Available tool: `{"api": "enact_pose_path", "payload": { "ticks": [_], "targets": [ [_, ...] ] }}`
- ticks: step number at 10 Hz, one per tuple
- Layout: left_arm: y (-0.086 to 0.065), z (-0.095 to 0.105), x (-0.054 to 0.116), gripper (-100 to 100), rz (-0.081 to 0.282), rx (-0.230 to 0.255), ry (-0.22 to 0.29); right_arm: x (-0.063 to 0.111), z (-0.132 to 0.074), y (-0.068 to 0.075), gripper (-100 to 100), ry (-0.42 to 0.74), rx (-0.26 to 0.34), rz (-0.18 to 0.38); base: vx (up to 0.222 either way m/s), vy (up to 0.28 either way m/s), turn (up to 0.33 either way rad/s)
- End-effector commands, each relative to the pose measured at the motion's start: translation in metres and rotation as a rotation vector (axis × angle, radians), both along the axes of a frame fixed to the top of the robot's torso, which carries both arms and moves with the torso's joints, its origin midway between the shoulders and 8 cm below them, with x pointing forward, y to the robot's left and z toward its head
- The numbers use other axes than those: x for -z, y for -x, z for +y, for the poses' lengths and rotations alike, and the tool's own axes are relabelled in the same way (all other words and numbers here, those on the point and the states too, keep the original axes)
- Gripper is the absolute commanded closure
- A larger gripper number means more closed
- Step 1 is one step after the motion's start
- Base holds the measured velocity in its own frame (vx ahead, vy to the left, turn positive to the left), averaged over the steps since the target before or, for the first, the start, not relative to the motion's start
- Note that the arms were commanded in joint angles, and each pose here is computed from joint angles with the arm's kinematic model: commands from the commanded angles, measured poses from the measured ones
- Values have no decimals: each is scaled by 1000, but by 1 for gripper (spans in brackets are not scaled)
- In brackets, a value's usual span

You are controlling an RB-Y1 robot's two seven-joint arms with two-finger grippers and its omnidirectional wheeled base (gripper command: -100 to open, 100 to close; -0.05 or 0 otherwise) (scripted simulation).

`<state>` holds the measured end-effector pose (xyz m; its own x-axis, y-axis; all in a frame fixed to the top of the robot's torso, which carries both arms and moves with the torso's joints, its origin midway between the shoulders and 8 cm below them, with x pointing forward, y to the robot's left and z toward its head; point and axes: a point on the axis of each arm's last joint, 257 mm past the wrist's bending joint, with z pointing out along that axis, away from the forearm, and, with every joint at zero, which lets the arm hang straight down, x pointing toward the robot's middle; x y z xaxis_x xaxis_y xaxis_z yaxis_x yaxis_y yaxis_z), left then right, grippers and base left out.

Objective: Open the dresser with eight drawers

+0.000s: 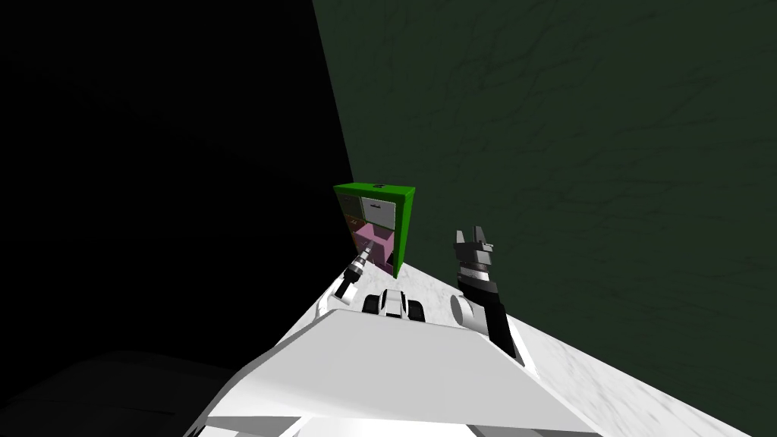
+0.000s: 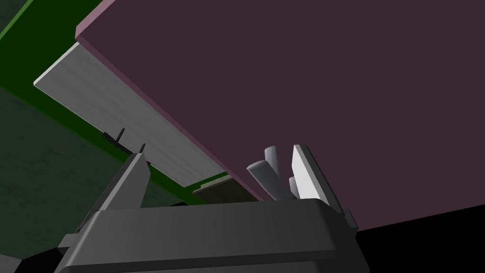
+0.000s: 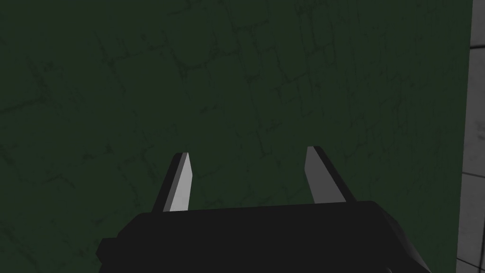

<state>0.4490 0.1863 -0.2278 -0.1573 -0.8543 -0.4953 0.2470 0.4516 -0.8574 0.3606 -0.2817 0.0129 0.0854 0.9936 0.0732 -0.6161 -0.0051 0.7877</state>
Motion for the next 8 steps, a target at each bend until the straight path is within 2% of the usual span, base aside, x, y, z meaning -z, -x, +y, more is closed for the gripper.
{"api": "enact_pose_path", "payload": {
  "ticks": [1, 2, 3, 4, 8],
  "targets": [
    [-2, 2, -15, -100, 2, -3, 0, 0, 0, 0, 0, 0, 0, 0, -28, -3, -18],
    [-3, 2, -21, -100, 2, -4, -1, 0, 0, 0, 0, 0, 0, 0, -25, -7, -8],
    [0, 2, -10, -100, 18, -6, -2, 0, 0, 0, 0, 0, 0, 0, 0, 0, 0],
    [0, 3, -9, 0, 25, -9, -2, 0, 0, 0, 0, 0, 0, 0, 0, 0, 0],
    [0, 5, -4, 0, 36, -13, -4, 0, 0, 0, 0, 0, 0, 0, 0, 0, 0]
  ]
}}
